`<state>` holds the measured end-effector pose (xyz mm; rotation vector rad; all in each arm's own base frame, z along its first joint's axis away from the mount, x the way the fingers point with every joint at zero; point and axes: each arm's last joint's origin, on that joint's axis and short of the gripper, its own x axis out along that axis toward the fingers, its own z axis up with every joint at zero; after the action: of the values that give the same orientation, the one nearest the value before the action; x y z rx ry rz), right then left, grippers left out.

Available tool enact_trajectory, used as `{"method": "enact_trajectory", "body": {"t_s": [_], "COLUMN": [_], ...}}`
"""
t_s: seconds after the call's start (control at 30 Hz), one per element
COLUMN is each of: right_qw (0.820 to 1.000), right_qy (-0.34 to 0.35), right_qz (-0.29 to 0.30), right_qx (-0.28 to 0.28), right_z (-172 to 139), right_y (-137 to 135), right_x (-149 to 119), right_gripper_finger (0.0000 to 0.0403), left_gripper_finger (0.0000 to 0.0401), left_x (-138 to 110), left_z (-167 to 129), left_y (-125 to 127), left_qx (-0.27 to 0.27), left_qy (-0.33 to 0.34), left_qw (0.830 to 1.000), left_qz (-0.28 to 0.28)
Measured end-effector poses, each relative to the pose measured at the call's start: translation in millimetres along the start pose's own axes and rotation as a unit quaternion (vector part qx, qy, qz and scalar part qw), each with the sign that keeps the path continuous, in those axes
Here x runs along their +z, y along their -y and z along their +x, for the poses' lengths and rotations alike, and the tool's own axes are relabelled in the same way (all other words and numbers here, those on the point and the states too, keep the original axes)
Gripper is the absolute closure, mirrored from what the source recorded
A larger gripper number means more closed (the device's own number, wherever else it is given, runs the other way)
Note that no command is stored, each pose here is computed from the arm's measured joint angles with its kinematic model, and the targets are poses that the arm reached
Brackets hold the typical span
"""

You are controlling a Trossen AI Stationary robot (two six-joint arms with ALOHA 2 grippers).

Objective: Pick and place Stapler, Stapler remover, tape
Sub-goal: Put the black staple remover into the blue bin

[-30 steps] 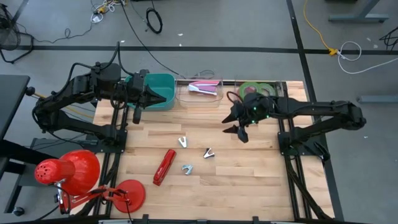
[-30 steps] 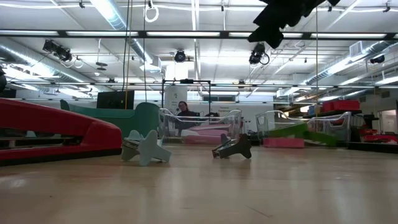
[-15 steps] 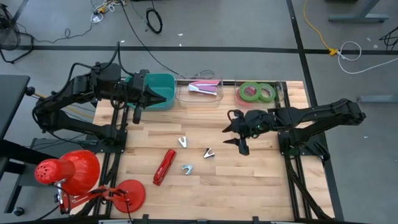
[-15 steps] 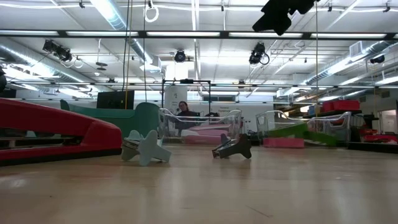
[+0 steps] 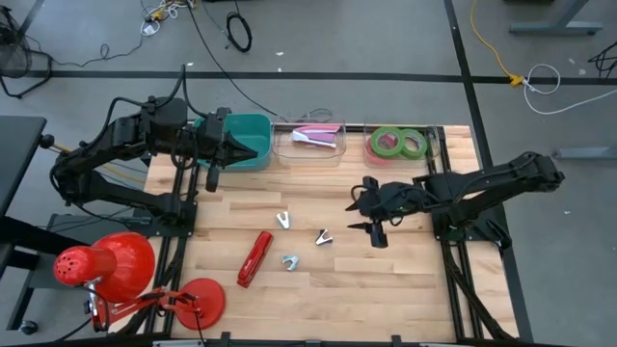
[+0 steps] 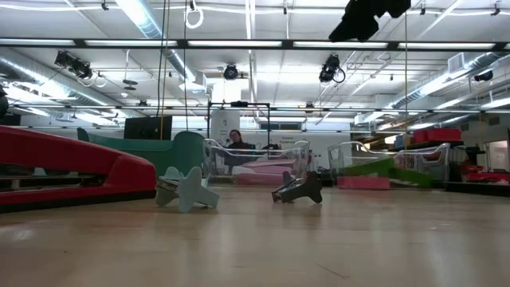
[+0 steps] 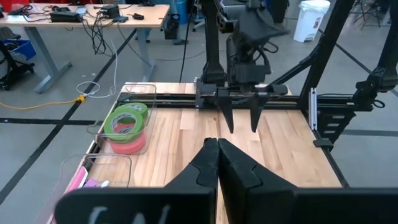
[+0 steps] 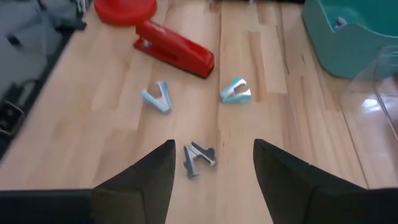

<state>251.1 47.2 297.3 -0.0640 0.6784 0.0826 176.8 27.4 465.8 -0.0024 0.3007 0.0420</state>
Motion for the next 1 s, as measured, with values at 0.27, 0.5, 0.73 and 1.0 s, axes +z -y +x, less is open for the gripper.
{"method": "enact_trajectory", "body": {"t_s": [0.27,0.5,0.73,1.0], "right_qw": [0.997,0.99,0.98,0.974], "right_qy": [-0.027,-0.064,-0.095,-0.118], "right_qz": [-0.078,-0.124,-0.174,-0.187], "right_qx": [0.001,0.006,0.023,0.04], "right_z": [26,56,79,97], "right_y": [-2,-6,-15,-26], "right_x": [-3,-11,-21,-30], "right_gripper_finger": [0.0188,0.0189,0.0189,0.0189], "left_gripper_finger": [0.0387,0.0389,0.0394,0.0392], "left_x": [0,0,0,0], "left_z": [0,0,0,0], "left_y": [0,0,0,0], "left_qx": [0.0,0.0,0.0,0.0], "left_qy": [0.0,-0.001,-0.001,-0.001], "left_qw": [1.0,1.0,1.0,1.0], "left_qz": [0.015,0.016,0.014,0.014]}}
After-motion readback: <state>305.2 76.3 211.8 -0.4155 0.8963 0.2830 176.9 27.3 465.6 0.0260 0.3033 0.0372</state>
